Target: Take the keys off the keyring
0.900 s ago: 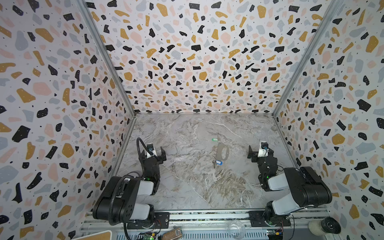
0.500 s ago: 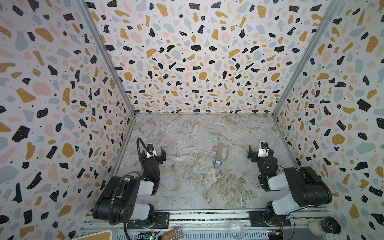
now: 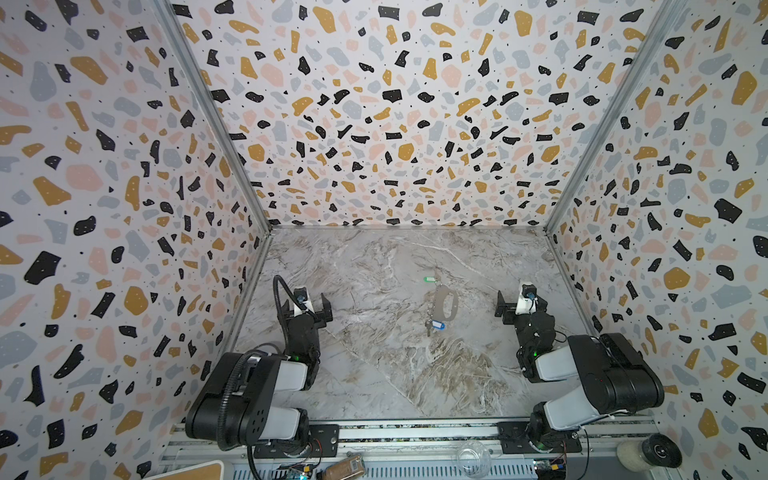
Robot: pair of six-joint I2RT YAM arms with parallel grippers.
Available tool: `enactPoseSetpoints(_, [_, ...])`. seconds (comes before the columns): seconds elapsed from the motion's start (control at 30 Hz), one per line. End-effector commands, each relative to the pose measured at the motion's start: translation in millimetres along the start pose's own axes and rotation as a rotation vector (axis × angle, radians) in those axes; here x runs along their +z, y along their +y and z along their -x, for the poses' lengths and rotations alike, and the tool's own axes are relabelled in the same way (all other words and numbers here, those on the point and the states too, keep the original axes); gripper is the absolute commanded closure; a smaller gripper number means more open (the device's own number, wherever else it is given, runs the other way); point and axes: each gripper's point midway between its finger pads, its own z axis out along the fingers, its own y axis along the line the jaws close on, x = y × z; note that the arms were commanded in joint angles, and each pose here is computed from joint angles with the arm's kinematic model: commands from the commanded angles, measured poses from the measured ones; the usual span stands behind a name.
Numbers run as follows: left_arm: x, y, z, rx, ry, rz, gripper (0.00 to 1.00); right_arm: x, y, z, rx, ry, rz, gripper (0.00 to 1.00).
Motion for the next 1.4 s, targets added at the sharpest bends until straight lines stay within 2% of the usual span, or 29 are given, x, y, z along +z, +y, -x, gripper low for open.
enactPoseSetpoints(0.0, [-1.5,-0.4,15.1,-0.012,-0.056,-0.01,0.0,-5.5,-0.9,12.3,0.001,-0.051,-0.017,0.01])
enactPoseSetpoints(0.07, [-2.9,-1.2,20.1,-0.012,-0.07,-0.018,0.0,-10.8,-0.2,17.8,-0.008,-0.068,-0.03,0.01])
enactPoseSetpoints(0.2, [4.3,12.5,35.8,-0.042,-0.006,0.078,0.01,-6.1,10.0,28.6,-0.076,-0.028,-0.051,0.0])
enactPoseSetpoints(0.3, [1.9,2.6,61.8,-0.09,-0.015,0.013,0.0,1.2,30.3,42.1,-0.115,0.021,-0.007,0.0])
enactPoseSetpoints(0.37, [-1.2,-9.6,79.3,-0.131,-0.004,-0.065,0.0,1.0,46.2,51.9,-0.09,0.032,0.06,0.0])
enactPoseSetpoints(0.47, [-14.5,-39.6,106.5,-0.163,0.008,-0.204,0.02,-8.1,86.2,69.9,-0.073,0.053,0.257,0.0])
enactPoseSetpoints(0.57, [-34.1,-67.1,120.9,-0.182,0.035,-0.281,0.04,-15.5,119.8,71.5,-0.052,0.163,0.381,0.01])
enactPoseSetpoints(0.63, [-43.4,-83.1,113.9,-0.201,0.106,-0.302,0.07,-24.1,150.6,61.4,-0.054,0.266,0.491,0.06])
enactPoseSetpoints(0.7, [-54.8,-102.8,101.8,-0.216,0.163,-0.336,0.09,-33.6,176.4,45.8,-0.077,0.358,0.546,0.09])
enactPoseSetpoints(0.9, [-80.9,-140.9,86.9,-0.284,0.186,-0.422,0.09,-62.1,230.0,16.6,-0.058,0.531,0.753,0.12])
enactPoseSetpoints(1.17, [-79.0,-168.8,78.4,-0.206,0.249,-0.48,0.07,-76.1,251.1,-16.6,-0.035,0.71,0.867,0.11])
enactPoseSetpoints(1.37, [-80.3,-174.5,75.5,-0.216,0.253,-0.503,0.06,-73.0,260.0,-28.5,0.0,0.796,0.902,0.1])
